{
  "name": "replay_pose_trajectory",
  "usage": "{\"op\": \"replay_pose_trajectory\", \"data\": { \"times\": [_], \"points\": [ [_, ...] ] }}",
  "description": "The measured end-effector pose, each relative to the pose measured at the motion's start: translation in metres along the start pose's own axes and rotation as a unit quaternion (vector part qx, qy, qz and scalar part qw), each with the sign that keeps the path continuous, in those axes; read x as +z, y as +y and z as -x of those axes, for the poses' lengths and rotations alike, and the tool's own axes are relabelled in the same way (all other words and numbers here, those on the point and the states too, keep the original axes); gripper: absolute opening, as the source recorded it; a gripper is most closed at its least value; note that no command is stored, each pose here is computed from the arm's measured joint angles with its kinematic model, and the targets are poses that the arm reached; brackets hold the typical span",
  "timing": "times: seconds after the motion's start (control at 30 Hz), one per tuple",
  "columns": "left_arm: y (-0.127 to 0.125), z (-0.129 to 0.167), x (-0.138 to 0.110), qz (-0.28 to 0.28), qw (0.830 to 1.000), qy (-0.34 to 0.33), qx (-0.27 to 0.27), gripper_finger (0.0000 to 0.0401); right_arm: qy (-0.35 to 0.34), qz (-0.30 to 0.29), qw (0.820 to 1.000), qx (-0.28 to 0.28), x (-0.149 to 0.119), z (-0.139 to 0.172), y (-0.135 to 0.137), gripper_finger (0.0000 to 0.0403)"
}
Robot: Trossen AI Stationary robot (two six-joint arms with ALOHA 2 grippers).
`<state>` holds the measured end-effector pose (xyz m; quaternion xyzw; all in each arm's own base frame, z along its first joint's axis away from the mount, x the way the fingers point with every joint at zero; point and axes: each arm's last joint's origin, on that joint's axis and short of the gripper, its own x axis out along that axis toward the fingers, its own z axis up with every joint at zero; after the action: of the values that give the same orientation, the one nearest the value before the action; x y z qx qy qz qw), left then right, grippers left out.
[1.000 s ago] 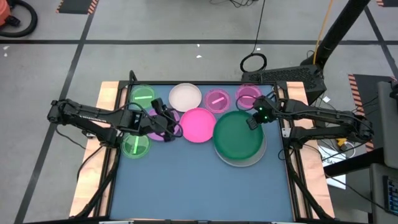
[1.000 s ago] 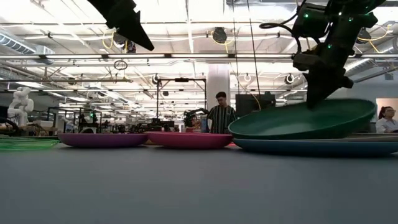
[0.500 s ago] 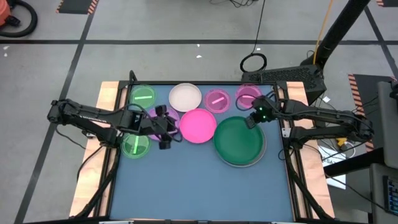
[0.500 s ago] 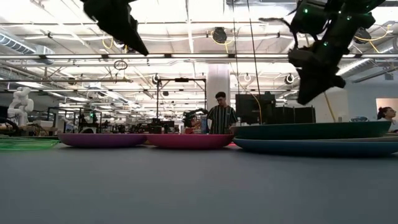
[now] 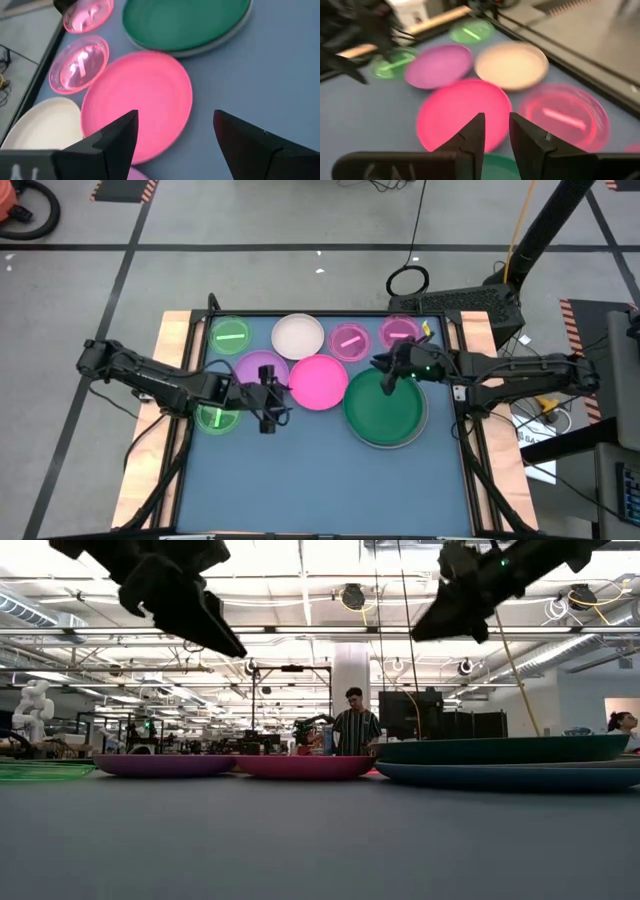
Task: Stack plastic plates
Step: Stack the pink plate on top of the green plate
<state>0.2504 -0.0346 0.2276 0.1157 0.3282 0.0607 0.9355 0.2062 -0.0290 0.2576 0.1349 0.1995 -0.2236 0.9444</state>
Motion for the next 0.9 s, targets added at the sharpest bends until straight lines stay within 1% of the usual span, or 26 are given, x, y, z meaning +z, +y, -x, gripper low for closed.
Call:
{"op": "replay_pose_trajectory", "data": {
  "times": [0.07,0.17,0.2,0.33,0.53,0.77,0.9],
  "points": [
    [-0.001,-0.007,-0.001,0.006,1.0,-0.01,-0.001,0.0262,-0.015,0.014,1.0,0.017,0.002,0.002,0.006,0.0082],
    [-0.005,-0.019,-0.005,0.003,1.0,0.003,-0.013,0.0262,-0.027,0.033,0.998,0.037,0.002,0.004,0.013,0.0082],
    [-0.007,-0.025,-0.004,0.004,1.0,-0.003,-0.016,0.0262,-0.027,0.037,0.998,0.041,0.002,0.004,0.015,0.0082],
    [-0.015,-0.049,-0.014,-0.029,0.999,0.027,-0.022,0.0262,-0.028,0.049,0.997,0.054,0.001,0.006,0.02,0.0082],
    [-0.018,-0.078,-0.027,-0.044,0.998,0.049,-0.016,0.0262,-0.026,0.053,0.996,0.063,-0.001,0.008,0.024,0.0082],
    [-0.017,-0.103,-0.042,-0.038,0.997,0.074,-0.007,0.0261,-0.025,0.055,0.996,0.063,-0.001,0.008,0.024,0.0082],
    [-0.02,-0.111,-0.048,-0.038,0.995,0.089,-0.009,0.0237,-0.024,0.054,0.996,0.063,-0.001,0.008,0.024,0.0082]
  ]
}}
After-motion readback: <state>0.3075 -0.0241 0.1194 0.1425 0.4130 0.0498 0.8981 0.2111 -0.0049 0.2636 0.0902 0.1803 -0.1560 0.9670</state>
